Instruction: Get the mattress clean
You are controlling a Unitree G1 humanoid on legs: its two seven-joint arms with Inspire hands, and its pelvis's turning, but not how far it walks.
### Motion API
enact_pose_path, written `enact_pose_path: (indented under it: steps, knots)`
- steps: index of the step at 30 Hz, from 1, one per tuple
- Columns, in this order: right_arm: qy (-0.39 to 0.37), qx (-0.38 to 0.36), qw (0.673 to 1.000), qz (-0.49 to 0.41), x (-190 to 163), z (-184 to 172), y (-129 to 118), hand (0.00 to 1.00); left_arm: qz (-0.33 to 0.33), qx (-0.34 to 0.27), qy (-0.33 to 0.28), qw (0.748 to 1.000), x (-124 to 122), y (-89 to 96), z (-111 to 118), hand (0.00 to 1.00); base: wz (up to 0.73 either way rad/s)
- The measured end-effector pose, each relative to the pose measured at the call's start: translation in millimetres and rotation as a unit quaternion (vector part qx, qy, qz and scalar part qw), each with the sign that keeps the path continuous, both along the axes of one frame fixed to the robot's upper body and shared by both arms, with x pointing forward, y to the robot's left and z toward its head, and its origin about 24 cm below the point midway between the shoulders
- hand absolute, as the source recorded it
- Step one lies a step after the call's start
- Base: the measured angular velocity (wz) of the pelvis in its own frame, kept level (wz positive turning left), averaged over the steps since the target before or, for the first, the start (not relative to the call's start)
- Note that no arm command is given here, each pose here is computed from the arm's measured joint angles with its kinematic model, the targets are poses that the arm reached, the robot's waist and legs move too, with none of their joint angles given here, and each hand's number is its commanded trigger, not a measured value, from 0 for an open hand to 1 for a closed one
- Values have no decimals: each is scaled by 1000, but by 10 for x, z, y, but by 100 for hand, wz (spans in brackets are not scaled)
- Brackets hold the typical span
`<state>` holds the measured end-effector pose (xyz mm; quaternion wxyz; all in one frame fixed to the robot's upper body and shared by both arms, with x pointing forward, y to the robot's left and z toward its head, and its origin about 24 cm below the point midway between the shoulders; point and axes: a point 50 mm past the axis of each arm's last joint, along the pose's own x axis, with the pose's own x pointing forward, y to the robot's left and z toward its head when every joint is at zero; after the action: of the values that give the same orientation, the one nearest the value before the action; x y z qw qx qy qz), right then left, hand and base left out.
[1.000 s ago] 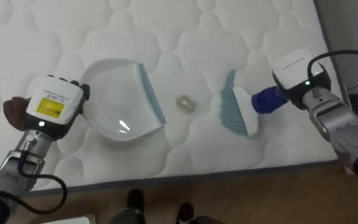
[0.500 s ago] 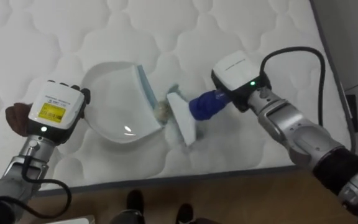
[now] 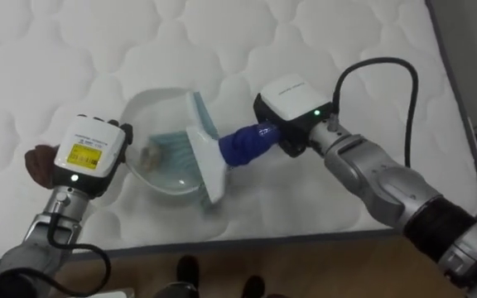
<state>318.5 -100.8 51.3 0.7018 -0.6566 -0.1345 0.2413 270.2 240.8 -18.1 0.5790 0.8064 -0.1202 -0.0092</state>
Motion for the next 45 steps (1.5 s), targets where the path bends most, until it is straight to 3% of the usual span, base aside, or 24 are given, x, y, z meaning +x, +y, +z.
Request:
enact_pose_path:
  steps: [13, 27, 37, 45]
  knots:
    - [33, 9, 999, 5, -106, -142, -14, 100, -1, -15, 14, 1000, -38, -77, -74, 100, 4]
    - [32, -1, 999, -19, -183, -243, -312, 100, 6, -64, 2, 998, -16, -60, -66, 100, 1]
    - [12, 17, 999, -33, -153, -180, -384, 100, 1, -88, -1, 996, -12, -39, -40, 100, 0]
    - [0, 43, 995, -94, -201, -197, -687, 100, -10, -113, -20, 993, -114, -1, -2, 100, -6]
